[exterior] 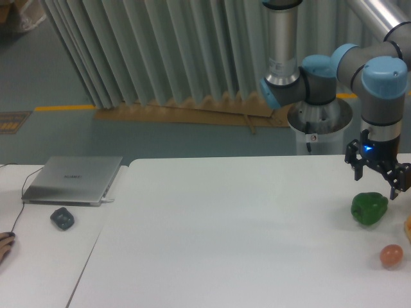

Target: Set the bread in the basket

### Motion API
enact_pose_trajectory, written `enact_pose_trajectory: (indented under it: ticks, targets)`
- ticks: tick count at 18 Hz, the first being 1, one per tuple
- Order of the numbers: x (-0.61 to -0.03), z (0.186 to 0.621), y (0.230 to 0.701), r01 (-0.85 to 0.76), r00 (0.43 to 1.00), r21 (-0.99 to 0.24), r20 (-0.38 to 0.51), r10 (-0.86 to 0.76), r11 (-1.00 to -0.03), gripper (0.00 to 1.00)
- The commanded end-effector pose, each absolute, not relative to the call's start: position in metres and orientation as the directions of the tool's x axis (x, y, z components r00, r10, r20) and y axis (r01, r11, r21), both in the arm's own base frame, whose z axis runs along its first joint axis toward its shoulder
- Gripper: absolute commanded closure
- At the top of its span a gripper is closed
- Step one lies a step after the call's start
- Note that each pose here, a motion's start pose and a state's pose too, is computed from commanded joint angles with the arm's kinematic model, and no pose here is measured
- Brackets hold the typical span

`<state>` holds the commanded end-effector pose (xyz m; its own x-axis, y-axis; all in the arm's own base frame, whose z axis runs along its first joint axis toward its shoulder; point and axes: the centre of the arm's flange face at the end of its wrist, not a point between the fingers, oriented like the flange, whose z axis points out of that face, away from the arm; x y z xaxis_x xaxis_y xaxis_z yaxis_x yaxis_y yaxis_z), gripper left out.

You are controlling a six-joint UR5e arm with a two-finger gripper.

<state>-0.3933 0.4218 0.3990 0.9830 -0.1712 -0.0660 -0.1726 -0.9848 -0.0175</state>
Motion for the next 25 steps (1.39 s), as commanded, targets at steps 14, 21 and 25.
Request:
enact_pose_trajectory:
  ticks: [14, 21, 25]
  targets:
    - [-0.3918, 0.3927, 0.4208, -0.114, 0.992, -0.019, -0.061, -0.112, -0.993, 0.00]
    - [-0.3920, 0.3903, 0.4186, -0.122, 0.991, 0.002, -0.064, -0.121, -0.993, 0.00]
    - [-0.3920, 0.3902, 0.4184, -0.118, 0.991, 0.004, -0.064, -0.118, -0.993, 0.00]
